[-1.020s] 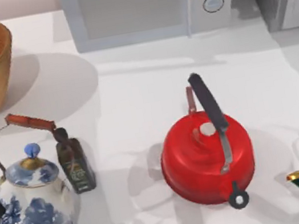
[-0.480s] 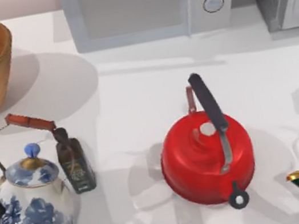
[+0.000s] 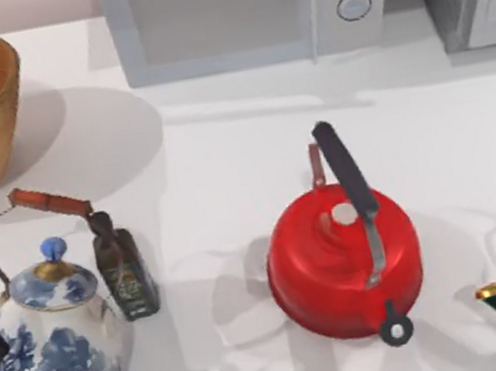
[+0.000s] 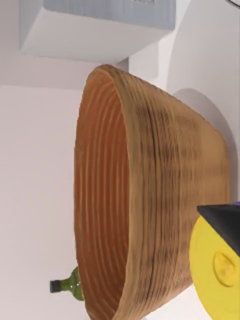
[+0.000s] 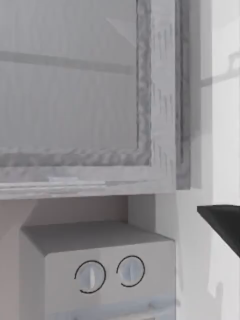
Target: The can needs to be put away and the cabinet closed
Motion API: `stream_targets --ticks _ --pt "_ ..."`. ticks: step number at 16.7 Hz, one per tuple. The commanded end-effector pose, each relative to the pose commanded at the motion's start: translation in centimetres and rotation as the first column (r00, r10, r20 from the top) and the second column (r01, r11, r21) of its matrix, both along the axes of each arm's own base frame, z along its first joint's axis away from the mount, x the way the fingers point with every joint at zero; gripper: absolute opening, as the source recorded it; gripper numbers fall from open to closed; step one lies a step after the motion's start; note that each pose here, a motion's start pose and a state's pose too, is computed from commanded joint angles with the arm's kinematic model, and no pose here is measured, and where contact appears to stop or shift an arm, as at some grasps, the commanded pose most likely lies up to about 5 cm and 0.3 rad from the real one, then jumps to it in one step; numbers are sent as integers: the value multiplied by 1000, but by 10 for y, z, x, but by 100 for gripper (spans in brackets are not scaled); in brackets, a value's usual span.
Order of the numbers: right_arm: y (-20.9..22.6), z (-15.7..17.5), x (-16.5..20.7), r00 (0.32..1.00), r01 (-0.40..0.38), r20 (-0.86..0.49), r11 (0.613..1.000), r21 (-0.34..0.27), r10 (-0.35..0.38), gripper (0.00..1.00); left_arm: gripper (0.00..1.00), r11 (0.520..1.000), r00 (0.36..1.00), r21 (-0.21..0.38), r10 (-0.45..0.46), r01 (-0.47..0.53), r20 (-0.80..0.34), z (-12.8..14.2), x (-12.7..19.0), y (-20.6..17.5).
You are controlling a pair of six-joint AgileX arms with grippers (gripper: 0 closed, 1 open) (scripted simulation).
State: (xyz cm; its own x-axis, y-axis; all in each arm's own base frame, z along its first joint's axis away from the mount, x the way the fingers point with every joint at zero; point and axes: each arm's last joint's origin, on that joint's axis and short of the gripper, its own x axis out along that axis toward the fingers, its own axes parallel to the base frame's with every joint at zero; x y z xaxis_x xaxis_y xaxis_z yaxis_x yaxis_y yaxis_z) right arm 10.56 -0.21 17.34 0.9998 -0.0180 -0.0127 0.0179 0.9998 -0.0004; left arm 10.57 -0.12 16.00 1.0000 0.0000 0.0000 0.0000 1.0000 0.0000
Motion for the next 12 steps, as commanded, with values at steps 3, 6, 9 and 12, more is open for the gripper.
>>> stream_targets --ticks 3,6,9,12 --pt "1 -13 0 1000 -18 13 1000 0 18 100 100 1000 1000 0 0 0 0 0 0 0" --pt "1 -13 0 1000 -18 13 1000 0 18 100 100 1000 1000 0 0 0 0 0 0 0" --pt "1 -13 0 1000 -16 9 1000 0 16 100 100 1000 1000 0 0 0 0 0 0 0" --pt "-3 -2 2 999 -1 34 1000 -5 1 100 100 1000 1000 0 0 0 0 0 0 0"
